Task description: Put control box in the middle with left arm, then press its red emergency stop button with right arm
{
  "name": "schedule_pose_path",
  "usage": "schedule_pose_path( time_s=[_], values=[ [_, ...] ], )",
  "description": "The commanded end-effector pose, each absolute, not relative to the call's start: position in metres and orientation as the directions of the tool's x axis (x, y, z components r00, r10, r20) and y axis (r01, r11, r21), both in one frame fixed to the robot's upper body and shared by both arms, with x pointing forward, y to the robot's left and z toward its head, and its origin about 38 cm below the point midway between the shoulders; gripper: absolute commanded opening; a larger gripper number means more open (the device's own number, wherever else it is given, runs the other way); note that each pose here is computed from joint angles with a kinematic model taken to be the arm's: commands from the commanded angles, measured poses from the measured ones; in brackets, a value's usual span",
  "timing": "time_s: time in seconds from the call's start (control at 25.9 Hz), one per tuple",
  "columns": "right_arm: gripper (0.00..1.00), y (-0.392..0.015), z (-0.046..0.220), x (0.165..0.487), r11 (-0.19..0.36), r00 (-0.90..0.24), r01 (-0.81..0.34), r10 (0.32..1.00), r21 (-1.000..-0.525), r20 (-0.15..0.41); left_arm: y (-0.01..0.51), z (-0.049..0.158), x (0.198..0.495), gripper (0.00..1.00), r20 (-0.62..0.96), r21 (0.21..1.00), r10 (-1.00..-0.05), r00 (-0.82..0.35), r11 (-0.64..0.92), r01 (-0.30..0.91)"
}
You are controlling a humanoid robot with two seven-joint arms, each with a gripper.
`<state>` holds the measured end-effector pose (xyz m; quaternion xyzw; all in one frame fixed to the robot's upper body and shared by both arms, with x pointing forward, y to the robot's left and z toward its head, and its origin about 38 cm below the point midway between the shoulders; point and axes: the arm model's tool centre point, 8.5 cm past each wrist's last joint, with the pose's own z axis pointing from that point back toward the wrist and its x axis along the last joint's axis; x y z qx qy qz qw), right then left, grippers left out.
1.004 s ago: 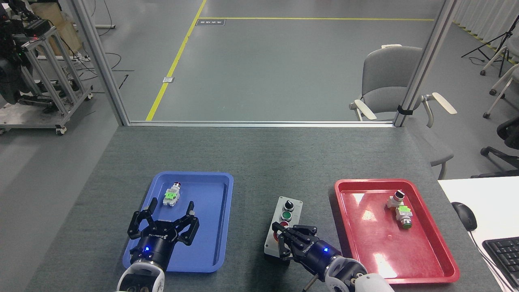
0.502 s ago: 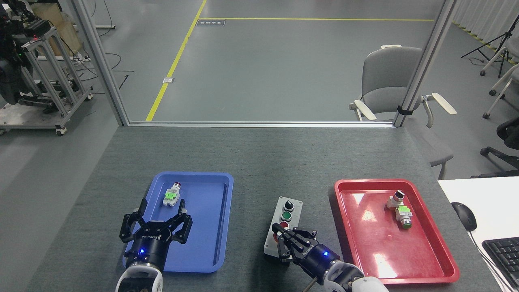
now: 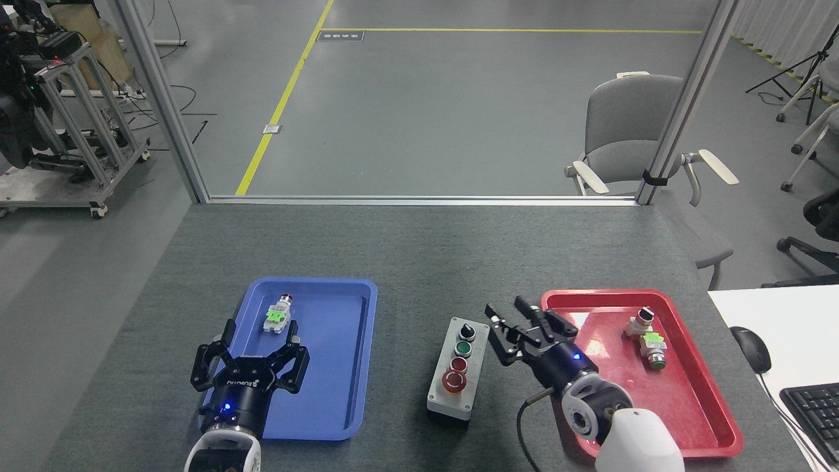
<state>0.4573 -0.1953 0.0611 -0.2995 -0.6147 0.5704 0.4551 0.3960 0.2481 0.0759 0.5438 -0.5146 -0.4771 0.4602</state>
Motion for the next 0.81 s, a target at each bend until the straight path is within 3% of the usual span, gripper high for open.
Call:
schedule_pose_path(
  time_s=[0.0, 0.12, 0.31, 0.77],
  values=[
    [1.0, -0.248, 0.076, 0.466, 0.213, -0.229, -0.015, 0.95, -0.977, 0.21, 0.248, 0.076, 0.396, 1.0, -0.042, 0.992, -0.999, 0.015, -0.044, -0.119],
    [1.0, -0.269, 0.078, 0.464, 0.185, -0.085, 0.099, 0.981, -0.978, 0.177, 0.247, 0.076, 0.396, 1.0, -0.042, 0.992, -0.999, 0.014, -0.044, -0.119],
    [1.0, -0.28, 0.072, 0.457, 0.106, -0.05, 0.104, 0.994, -0.989, 0.101, 0.247, 0.075, 0.396, 1.0, -0.044, 0.992, -0.999, 0.011, -0.045, -0.117],
    [1.0, -0.296, 0.062, 0.445, 0.097, -0.018, 0.09, 0.995, -0.991, 0.096, 0.246, 0.076, 0.396, 1.0, -0.044, 0.992, -0.999, 0.004, -0.044, -0.12]
  ],
)
